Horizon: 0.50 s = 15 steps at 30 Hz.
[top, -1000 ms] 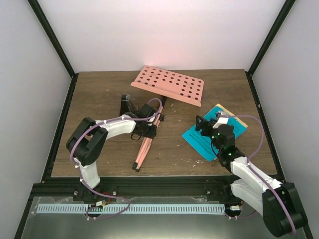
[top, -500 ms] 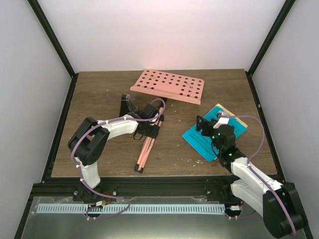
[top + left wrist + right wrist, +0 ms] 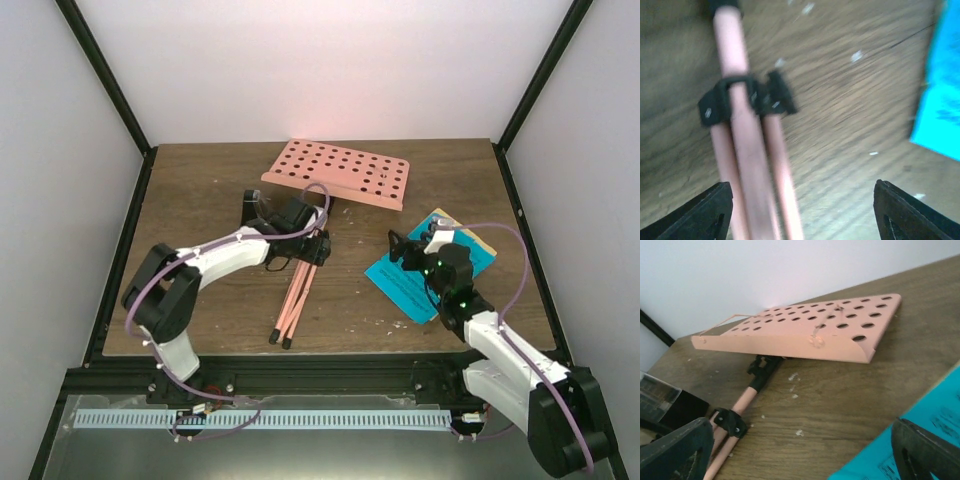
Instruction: Pack up the instrument practice props
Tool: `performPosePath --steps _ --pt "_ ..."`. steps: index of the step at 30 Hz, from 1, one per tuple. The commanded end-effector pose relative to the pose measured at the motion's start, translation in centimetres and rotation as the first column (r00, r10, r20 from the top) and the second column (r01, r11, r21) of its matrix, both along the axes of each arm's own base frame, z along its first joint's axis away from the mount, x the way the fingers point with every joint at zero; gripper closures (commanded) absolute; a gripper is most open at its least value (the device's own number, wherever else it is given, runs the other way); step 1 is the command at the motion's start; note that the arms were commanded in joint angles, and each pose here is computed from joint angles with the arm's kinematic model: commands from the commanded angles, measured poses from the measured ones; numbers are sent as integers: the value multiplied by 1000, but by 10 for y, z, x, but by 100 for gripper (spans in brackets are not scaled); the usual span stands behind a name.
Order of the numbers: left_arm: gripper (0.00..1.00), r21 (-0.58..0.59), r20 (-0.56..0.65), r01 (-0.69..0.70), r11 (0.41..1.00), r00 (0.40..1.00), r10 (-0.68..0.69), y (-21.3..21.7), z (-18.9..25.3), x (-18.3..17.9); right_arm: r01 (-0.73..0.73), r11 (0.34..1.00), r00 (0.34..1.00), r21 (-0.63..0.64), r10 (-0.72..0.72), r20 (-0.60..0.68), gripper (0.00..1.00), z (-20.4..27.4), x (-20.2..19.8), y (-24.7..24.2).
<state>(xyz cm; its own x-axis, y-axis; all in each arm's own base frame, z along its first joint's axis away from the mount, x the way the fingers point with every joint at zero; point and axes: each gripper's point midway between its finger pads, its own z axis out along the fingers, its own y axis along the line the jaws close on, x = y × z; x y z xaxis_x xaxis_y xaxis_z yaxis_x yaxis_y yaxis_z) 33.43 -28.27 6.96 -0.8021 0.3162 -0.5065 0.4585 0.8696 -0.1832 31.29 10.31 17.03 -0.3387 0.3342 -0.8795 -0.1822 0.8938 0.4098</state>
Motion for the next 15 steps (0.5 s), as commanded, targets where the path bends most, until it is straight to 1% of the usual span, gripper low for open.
performPosePath --steps 1,3,5,8,10,12,14,15 --pt "20 -236 184 173 956 974 -131 -40 112 2 -102 991 990 -83 110 91 1 58 15 19" --pt "17 -284 247 224 932 957 -155 -45 152 2 -138 984 984 -111 149 96 0 78 23 25" --pt "14 -322 287 249 913 945 -157 -40 185 6 -172 977 979 -126 184 91 0 96 32 28" --pt "14 -357 313 205 911 945 -90 -9 219 26 -180 977 979 -114 189 72 0 116 49 15" --pt "14 -376 330 127 918 944 5 31 235 47 -142 985 988 -98 148 50 0 120 61 -11" --pt "14 -412 324 21 911 938 124 81 244 64 -75 995 997 -65 77 30 0 116 66 -46" --pt "14 -450 304 -106 887 916 264 140 246 75 13 999 1000 -42 -12 25 0 109 64 -83" --pt "14 -463 285 -174 869 899 332 170 239 77 67 997 997 -37 -66 29 0 105 62 -101"
